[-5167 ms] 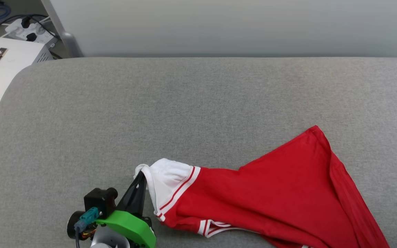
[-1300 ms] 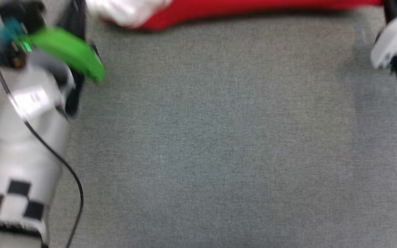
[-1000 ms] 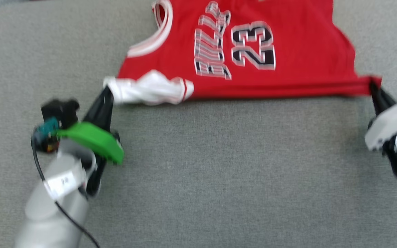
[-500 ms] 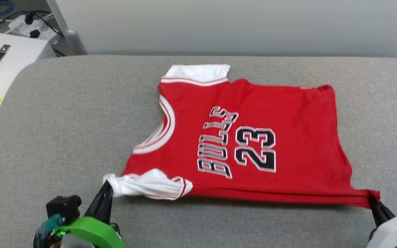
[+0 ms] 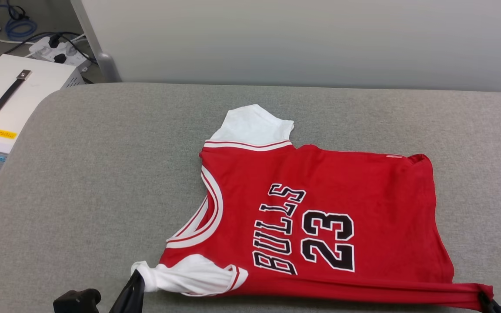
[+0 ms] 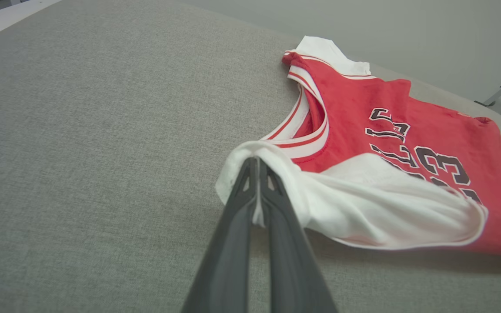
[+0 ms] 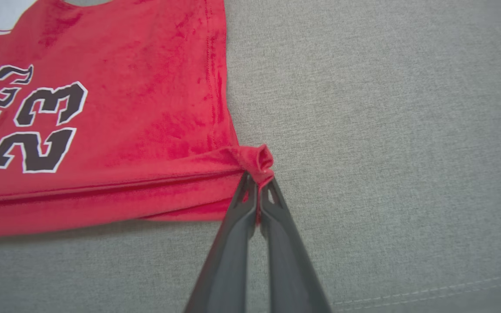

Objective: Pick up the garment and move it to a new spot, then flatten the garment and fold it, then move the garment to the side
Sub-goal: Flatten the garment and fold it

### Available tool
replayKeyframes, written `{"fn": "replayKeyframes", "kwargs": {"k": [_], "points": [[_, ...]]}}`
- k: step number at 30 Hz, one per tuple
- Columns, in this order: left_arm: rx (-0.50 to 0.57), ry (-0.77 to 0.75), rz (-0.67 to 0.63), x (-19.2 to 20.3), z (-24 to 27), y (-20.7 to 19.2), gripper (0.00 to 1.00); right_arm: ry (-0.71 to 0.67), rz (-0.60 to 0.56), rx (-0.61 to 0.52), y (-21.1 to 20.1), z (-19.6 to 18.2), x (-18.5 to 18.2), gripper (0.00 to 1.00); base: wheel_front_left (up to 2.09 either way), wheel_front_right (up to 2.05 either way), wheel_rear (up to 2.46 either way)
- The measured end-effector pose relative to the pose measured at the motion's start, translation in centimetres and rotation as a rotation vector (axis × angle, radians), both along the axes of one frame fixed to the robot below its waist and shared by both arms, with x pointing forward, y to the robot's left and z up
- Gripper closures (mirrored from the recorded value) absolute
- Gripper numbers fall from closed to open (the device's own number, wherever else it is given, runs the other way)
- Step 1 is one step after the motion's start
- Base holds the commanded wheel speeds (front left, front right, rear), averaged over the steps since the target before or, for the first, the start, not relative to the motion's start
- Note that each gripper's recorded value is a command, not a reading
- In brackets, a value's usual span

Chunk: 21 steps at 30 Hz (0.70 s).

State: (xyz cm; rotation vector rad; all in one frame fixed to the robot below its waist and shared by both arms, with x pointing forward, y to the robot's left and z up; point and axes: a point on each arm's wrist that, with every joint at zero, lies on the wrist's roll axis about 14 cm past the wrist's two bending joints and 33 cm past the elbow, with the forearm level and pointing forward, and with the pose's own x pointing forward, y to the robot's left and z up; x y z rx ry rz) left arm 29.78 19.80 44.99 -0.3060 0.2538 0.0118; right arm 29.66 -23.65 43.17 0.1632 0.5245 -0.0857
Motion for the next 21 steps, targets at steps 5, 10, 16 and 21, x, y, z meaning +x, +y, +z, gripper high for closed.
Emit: {"fn": "replayKeyframes", "kwargs": {"k": [5, 10, 16, 21], "points": [[0.005, 0.009, -0.044, 1.2, 0.0, -0.7, 1.00, 0.005, 0.014, -0.023, 0.2, 0.0, 1.1, 1.00, 0.00, 0.00, 0.00], [0.025, -0.048, -0.116, 5.1, 1.3, -1.9, 1.00, -0.026, 0.060, -0.044, 1.0, 0.6, 4.4, 1.00, 0.00, 0.00, 0.00], [0.036, -0.041, -0.163, 8.5, 0.4, -2.6, 1.00, -0.019, 0.110, -0.063, 1.5, -0.2, 7.6, 1.00, 0.00, 0.00, 0.00], [0.011, 0.022, -0.183, 9.8, -2.3, -3.5, 1.00, 0.030, 0.150, -0.052, 2.6, -2.8, 8.8, 1.00, 0.00, 0.00, 0.00]]}}
